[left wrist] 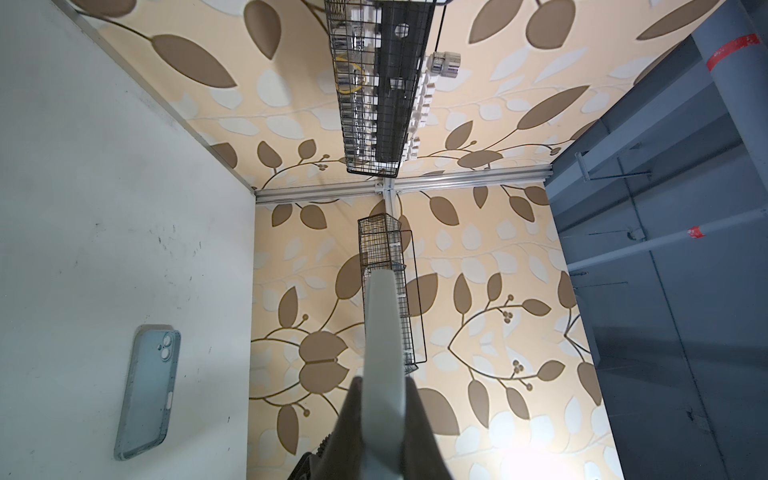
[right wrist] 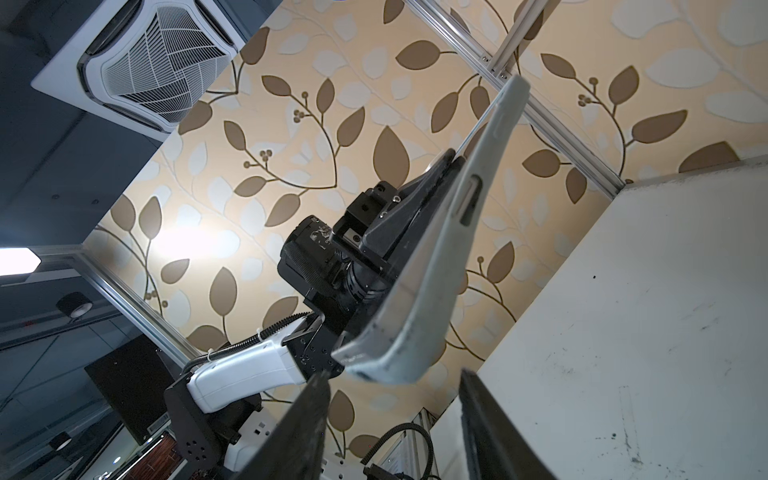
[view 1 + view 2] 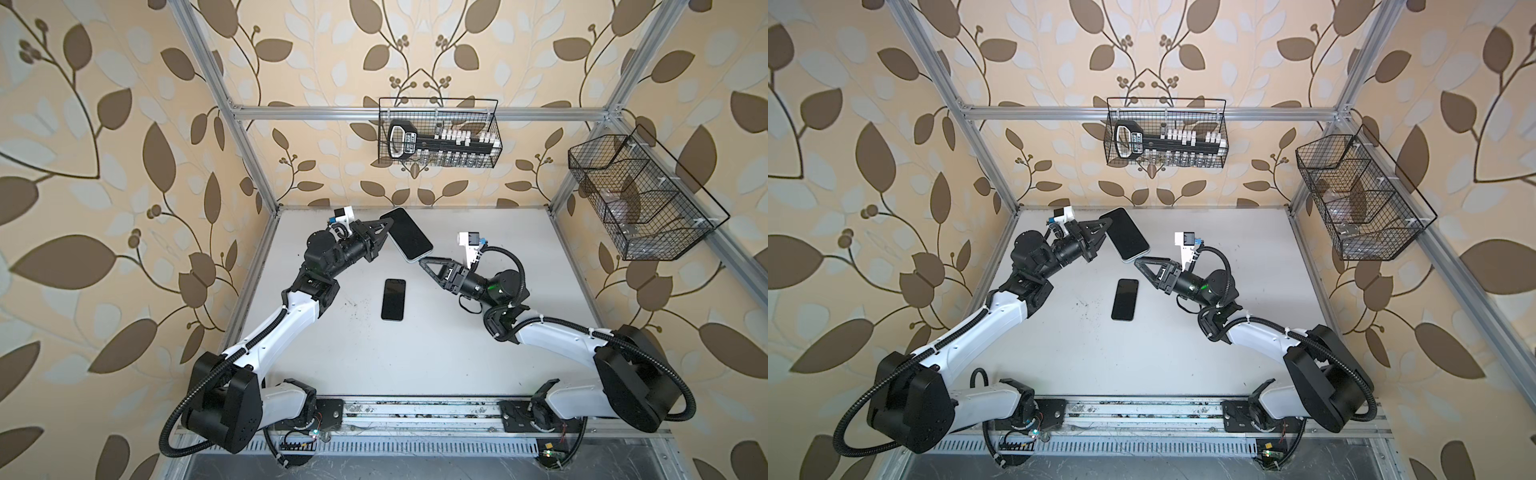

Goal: Take the phone out of the phone case
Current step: Remove the phone case from the phone.

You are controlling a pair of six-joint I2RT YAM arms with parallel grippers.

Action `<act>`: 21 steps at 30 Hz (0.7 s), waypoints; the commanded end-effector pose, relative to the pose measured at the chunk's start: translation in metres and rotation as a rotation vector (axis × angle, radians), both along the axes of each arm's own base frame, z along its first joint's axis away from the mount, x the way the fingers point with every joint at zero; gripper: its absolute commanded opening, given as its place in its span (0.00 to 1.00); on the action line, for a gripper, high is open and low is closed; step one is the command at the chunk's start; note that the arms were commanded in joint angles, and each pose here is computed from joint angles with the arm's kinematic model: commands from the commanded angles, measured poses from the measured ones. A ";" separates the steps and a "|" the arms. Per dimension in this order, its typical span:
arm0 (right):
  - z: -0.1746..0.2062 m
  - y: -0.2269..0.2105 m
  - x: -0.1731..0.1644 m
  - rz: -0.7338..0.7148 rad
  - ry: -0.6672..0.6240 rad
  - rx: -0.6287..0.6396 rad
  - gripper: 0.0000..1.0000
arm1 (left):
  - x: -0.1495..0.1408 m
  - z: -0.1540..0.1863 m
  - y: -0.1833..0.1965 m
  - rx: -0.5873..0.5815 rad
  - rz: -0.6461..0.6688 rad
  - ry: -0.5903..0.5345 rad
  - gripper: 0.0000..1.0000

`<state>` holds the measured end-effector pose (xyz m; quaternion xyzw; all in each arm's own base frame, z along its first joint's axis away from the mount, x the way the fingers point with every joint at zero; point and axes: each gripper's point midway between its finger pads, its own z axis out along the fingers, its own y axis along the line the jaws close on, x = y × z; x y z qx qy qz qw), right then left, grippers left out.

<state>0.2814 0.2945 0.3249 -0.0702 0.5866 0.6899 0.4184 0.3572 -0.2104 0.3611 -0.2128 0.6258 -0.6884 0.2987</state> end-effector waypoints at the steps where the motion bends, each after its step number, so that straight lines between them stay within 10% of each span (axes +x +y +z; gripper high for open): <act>1: 0.030 -0.006 -0.005 -0.003 -0.074 0.055 0.51 | -0.017 0.038 0.001 -0.054 -0.025 -0.123 0.00; 21: 0.016 -0.003 0.005 -0.016 -0.038 0.035 0.51 | -0.020 0.050 0.001 -0.082 -0.035 -0.139 0.00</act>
